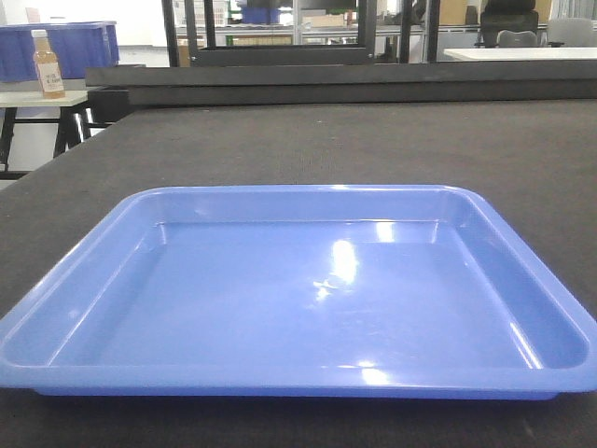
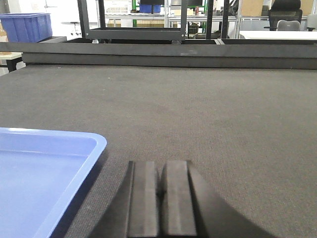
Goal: Grab blue tray and place on right shelf
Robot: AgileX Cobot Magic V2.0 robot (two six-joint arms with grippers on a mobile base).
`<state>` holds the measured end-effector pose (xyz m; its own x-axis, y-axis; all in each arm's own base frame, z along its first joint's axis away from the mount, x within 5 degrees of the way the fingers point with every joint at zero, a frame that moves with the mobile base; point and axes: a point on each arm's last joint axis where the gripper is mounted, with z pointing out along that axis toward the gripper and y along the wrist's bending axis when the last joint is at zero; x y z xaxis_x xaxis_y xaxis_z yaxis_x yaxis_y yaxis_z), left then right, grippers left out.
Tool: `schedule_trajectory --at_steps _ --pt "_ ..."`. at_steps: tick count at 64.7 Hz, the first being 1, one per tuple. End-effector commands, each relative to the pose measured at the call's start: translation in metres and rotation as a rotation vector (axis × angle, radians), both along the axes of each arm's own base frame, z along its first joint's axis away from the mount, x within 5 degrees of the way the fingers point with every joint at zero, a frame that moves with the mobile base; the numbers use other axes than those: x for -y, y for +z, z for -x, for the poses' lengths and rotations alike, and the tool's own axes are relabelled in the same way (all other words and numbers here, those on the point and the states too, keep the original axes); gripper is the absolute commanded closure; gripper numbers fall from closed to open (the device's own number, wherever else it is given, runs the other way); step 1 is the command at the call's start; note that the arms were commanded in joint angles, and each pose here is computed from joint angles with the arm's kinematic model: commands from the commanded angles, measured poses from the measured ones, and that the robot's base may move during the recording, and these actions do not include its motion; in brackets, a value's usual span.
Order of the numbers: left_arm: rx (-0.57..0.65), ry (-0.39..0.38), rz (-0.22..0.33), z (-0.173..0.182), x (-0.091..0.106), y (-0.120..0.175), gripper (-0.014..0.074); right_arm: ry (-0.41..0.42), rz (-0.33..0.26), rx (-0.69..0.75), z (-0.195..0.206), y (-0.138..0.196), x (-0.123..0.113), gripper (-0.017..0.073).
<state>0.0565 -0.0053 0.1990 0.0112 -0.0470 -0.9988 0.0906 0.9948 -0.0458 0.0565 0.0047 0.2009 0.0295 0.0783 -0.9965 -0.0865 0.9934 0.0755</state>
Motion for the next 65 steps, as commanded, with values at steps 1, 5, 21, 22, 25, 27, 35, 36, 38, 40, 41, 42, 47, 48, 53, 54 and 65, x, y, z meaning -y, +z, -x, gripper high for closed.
schedule_trajectory --at_steps 1,5,21,22,25,27,35,36,38,40,41,42,47,48,53,54,65 --pt "0.066 0.001 0.012 0.000 0.000 -0.002 0.0642 -0.005 -0.007 0.129 0.004 0.017 0.001 0.0517" --pt "0.066 0.001 0.012 0.000 0.000 -0.002 0.0642 -0.005 -0.007 0.129 0.004 0.017 0.001 0.0517" --pt "0.111 0.004 0.024 0.001 -0.001 0.004 0.0642 -0.004 -0.015 0.227 0.006 0.026 0.001 0.0517" --pt "0.124 0.005 0.028 0.001 -0.001 0.006 0.0642 -0.004 -0.015 0.231 0.006 0.027 0.001 0.0517" --pt "0.166 0.007 0.033 0.002 -0.001 0.014 0.0642 -0.004 -0.016 0.240 0.007 0.032 0.001 0.0517" --pt "0.186 0.007 0.035 0.003 -0.001 0.021 0.0642 -0.005 -0.016 0.243 0.008 0.038 0.001 0.0517" --pt "0.201 -0.001 0.014 0.011 -0.001 0.052 0.0642 -0.006 -0.014 0.219 0.016 0.066 0.002 0.0517" --pt "0.202 -0.003 0.014 0.013 -0.001 0.058 0.0642 -0.007 -0.013 0.196 0.017 0.070 0.002 0.0517" --pt "0.188 -0.006 0.010 0.015 -0.001 0.065 0.0642 -0.007 -0.010 0.166 0.018 0.077 0.002 0.0517" --pt "0.161 -0.011 0.007 0.018 -0.001 0.069 0.0642 -0.008 -0.008 0.134 0.019 0.084 0.002 0.0517" --pt "0.141 -0.013 0.005 0.019 -0.001 0.073 0.0642 -0.008 -0.007 0.129 0.020 0.089 0.002 0.0517" --pt "0.127 -0.015 0.003 0.019 -0.001 0.075 0.0642 -0.008 -0.006 0.109 0.018 0.091 0.002 0.0517" --pt "0.021 -0.027 -0.009 0.022 0.000 0.085 0.0642 -0.009 0.002 0.017 0.014 0.107 0.002 0.0517" --pt "-0.001 -0.028 -0.012 0.021 0.000 0.087 0.0642 -0.009 0.003 -0.001 0.012 0.110 0.002 0.0517" --pt "-0.150 -0.040 -0.027 0.017 0.002 0.096 0.0642 -0.010 0.013 -0.124 0.002 0.124 0.001 0.0517" --pt "-0.175 -0.042 -0.030 0.016 0.002 0.097 0.0642 -0.011 0.015 -0.149 0.000 0.126 0.001 0.0517" --pt "-0.482 -0.059 -0.056 -0.008 0.006 0.105 0.0642 -0.014 0.046 -0.520 -0.034 0.139 -0.002 0.0517"
